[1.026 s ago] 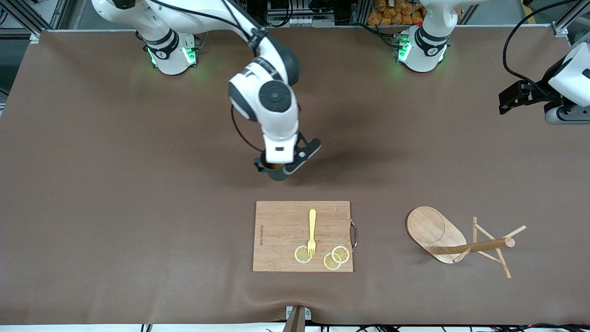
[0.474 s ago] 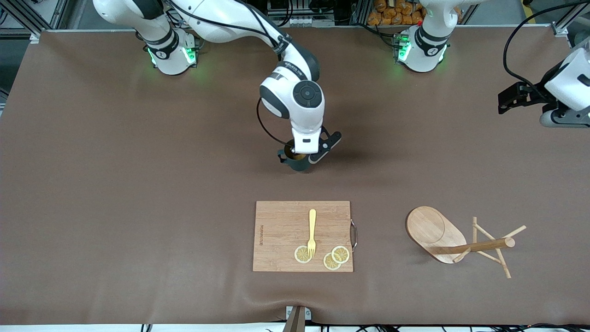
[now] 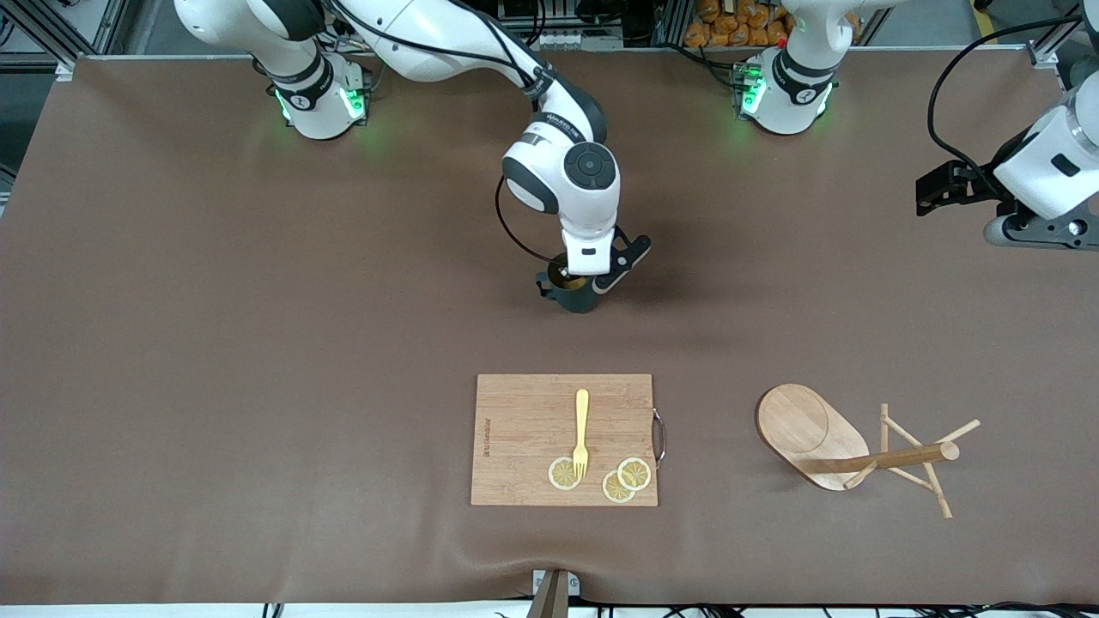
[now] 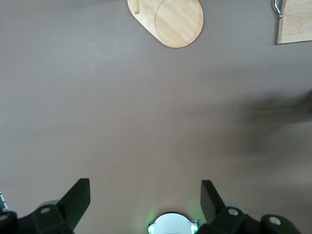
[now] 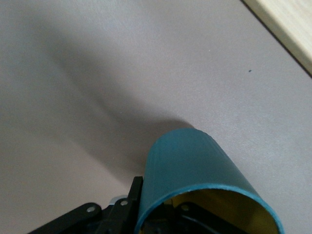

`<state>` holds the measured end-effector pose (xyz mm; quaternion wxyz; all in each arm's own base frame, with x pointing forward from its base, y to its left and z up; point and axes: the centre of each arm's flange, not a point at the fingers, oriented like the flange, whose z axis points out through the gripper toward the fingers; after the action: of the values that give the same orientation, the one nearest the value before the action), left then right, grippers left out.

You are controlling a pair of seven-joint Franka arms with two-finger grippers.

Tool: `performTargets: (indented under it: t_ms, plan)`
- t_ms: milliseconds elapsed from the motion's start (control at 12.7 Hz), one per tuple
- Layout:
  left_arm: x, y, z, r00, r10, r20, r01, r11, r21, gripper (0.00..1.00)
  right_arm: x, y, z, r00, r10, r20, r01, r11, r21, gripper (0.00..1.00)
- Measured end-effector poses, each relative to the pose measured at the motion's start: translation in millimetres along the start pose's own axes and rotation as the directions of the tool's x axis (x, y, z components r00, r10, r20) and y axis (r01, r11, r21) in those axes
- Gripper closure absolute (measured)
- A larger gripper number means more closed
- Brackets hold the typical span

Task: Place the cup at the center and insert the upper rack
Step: 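Lower the mug at center with the right gripper while the left gripper advances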

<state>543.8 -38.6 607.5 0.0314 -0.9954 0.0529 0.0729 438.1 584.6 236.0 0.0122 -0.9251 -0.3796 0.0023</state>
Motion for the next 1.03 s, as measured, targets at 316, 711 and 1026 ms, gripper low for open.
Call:
performTargets:
  t_ms: [316,711,1026]
  plan:
    - [1,12,1,1.000,0.020,0.001,-0.020,1.000,0.003,0.00,0,2,7,1.000,0.002,0.006,-0.002,1.000,-0.004,0.94]
    - [3,33,1,0.999,0.054,0.001,-0.054,0.999,0.007,0.00,1,-4,4,1.000,-0.006,-0.007,0.006,1.000,-0.002,0.59]
    - [-2,82,-7,1.000,0.007,-0.017,-0.007,1.000,0.017,0.00,11,-2,-50,0.998,-0.002,-0.067,0.002,1.000,0.002,0.13]
